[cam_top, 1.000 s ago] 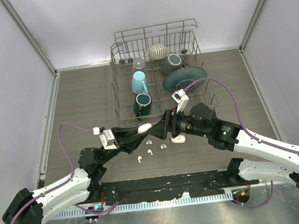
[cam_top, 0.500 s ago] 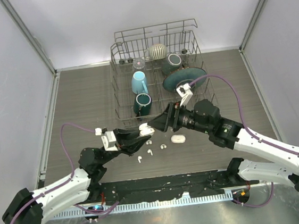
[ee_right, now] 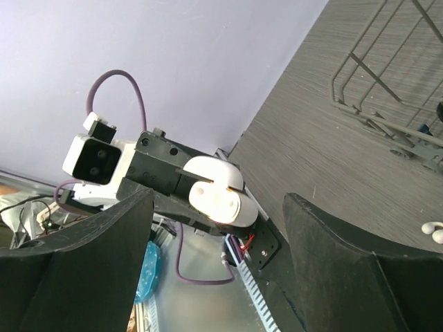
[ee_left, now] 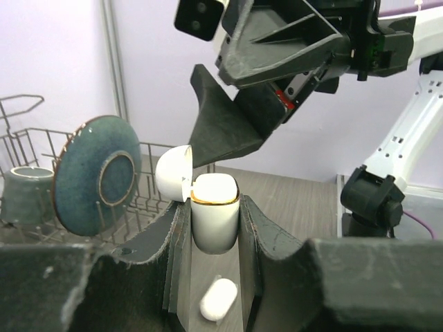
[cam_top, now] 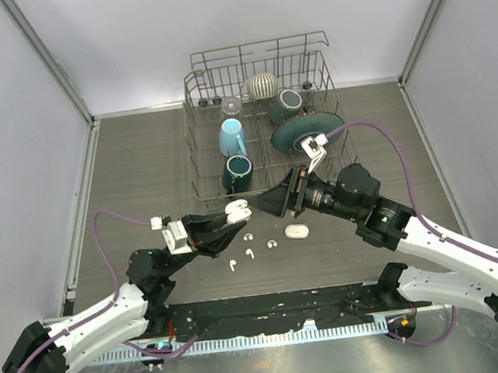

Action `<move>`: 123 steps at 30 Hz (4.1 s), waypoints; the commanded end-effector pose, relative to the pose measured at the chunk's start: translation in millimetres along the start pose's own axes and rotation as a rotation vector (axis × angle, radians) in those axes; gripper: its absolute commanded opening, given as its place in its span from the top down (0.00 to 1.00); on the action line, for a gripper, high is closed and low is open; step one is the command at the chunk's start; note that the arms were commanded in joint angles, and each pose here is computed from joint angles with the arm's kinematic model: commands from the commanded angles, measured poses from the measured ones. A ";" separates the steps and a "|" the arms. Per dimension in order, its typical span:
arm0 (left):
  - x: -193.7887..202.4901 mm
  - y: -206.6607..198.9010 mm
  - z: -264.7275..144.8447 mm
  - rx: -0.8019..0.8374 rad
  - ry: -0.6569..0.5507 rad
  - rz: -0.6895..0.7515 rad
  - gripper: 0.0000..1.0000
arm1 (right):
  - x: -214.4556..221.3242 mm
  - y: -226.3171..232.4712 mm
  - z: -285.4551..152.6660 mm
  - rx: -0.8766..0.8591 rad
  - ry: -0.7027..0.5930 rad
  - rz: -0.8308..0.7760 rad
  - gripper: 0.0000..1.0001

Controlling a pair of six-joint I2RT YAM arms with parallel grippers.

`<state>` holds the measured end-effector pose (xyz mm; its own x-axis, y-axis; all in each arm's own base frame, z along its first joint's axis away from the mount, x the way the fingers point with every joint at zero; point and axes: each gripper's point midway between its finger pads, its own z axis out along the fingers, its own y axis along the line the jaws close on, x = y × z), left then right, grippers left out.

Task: Insert the wireless bluetooth earbuds into the charging case
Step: Open the charging case, then pick up the earbud from the center of the board.

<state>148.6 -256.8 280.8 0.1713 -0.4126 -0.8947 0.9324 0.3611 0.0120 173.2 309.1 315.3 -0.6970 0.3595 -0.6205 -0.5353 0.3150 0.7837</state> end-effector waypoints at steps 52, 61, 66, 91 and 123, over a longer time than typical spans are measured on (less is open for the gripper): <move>-14.8 7.3 8.5 -0.032 0.007 0.043 0.97 | 24.9 16.0 18.3 -0.187 0.111 0.172 0.99; -13.4 5.5 9.5 -0.020 0.018 0.039 1.00 | 27.9 17.4 19.9 -0.206 0.122 0.181 0.73; -10.4 9.8 6.1 -0.047 0.026 0.043 1.00 | 23.3 12.2 11.0 -0.171 0.083 0.142 0.41; -10.4 30.7 -27.3 -0.202 0.107 0.147 1.00 | 85.7 -141.3 -26.3 0.449 0.229 -0.067 0.50; -20.3 44.2 -73.4 -0.361 0.094 0.179 1.00 | 156.4 -171.8 48.2 0.569 0.394 -0.373 0.52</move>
<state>159.0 -178.4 263.2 0.2608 -0.2452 -0.9337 0.7456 0.6655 0.0335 169.6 326.8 58.8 -0.7428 -0.1865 -0.6431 -0.4681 0.8314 0.2995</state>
